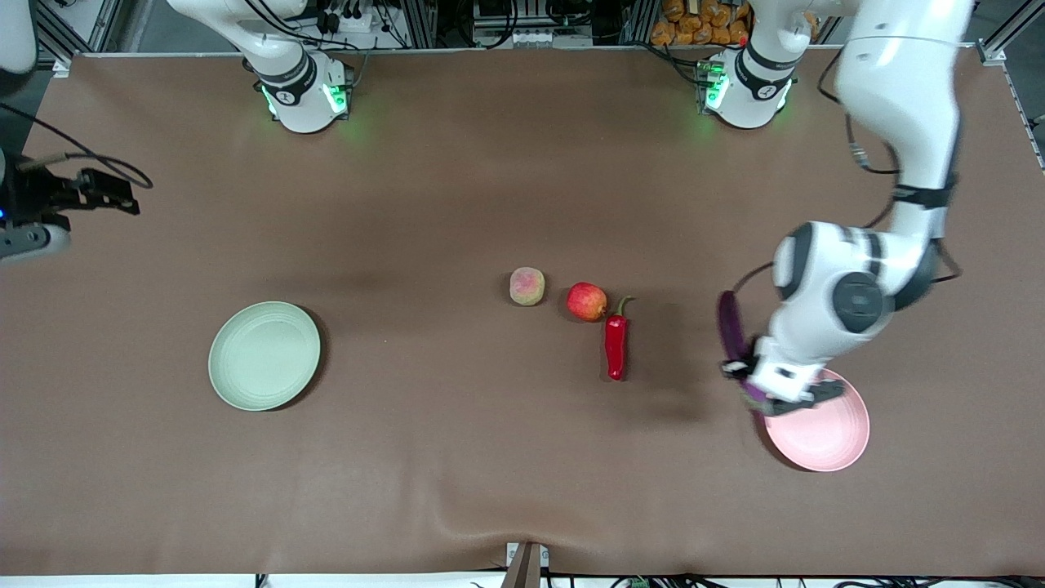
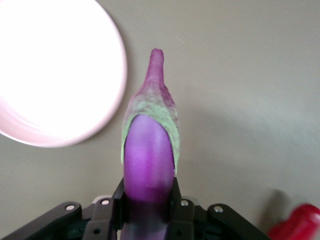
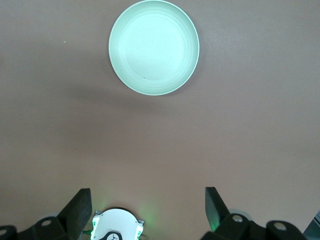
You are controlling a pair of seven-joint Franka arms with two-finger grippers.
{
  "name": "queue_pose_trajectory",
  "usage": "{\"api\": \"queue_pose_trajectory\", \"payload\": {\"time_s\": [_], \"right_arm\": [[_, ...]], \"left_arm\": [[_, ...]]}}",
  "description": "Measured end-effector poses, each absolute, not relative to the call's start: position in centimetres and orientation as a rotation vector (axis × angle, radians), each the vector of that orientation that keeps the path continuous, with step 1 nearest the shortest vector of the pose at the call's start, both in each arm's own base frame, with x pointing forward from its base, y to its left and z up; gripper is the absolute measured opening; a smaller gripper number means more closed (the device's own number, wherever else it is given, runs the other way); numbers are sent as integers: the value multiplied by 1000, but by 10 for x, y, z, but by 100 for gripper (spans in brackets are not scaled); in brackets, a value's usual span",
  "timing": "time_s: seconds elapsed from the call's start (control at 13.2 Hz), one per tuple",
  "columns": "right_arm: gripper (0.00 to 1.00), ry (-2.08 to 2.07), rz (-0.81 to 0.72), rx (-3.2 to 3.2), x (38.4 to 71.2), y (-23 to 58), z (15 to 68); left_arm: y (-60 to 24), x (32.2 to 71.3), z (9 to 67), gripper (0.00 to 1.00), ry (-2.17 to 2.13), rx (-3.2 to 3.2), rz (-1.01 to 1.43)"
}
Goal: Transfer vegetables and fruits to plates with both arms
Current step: 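Grasp the eggplant with the left gripper and lift it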
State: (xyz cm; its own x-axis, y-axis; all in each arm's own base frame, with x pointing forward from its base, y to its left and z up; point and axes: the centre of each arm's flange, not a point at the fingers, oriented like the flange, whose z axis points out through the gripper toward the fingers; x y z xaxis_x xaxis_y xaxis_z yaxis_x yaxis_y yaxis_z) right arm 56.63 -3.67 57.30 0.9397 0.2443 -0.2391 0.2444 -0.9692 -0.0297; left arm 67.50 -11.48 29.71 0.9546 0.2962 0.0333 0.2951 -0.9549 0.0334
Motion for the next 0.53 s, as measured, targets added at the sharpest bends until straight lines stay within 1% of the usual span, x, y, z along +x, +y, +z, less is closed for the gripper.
{"api": "queue_pose_trajectory", "payload": {"time_s": [0.15,0.3,0.53], "right_arm": [[100,383,-407,3093,578,-40,552],[100,353,-374,3124,589,-35,542],[100,15,-379,3247,601,14,526]], "left_arm": [[-75,683,284,34,503,3081,39],[-45,691,266,34,531,3080,20],[-12,706,242,34,594,3069,9]]}}
